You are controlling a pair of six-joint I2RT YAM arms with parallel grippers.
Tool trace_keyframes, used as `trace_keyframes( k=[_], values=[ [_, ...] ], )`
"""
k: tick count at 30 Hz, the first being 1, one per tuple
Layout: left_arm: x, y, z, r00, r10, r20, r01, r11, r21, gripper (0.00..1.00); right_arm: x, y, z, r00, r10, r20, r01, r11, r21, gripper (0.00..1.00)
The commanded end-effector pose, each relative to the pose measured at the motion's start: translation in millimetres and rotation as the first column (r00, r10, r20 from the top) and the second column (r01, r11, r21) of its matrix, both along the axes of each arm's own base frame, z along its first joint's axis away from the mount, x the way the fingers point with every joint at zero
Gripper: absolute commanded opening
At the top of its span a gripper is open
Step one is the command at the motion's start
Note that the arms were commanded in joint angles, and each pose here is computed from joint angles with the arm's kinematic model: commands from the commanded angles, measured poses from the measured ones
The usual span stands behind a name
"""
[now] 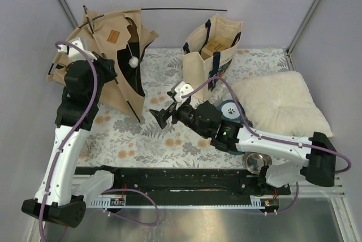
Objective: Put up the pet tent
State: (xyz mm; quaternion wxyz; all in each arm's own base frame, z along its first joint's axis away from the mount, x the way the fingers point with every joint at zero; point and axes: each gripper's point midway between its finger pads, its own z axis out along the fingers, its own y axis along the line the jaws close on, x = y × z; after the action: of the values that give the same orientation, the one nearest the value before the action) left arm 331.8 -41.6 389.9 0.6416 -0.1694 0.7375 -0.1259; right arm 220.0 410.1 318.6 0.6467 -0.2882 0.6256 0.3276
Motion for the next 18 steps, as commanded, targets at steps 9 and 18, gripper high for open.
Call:
trace_keyframes(
  k=[9,18],
  values=[
    [-40.3,-19.2,99.0,0.904,-0.152,0.4,0.156,0.988,0.024,0.0,-9.7,-91.8,89.0,0.991,-0.123,0.044,0.118,0.986,0.115,0.99],
    [-66.5,-31.3,134.4,0.831,-0.211,0.514,0.25,0.968,-0.007,0.0,3.5,-148.9,112.4,0.955,-0.296,0.032,0.292,0.953,0.083,1.0]
  ],
)
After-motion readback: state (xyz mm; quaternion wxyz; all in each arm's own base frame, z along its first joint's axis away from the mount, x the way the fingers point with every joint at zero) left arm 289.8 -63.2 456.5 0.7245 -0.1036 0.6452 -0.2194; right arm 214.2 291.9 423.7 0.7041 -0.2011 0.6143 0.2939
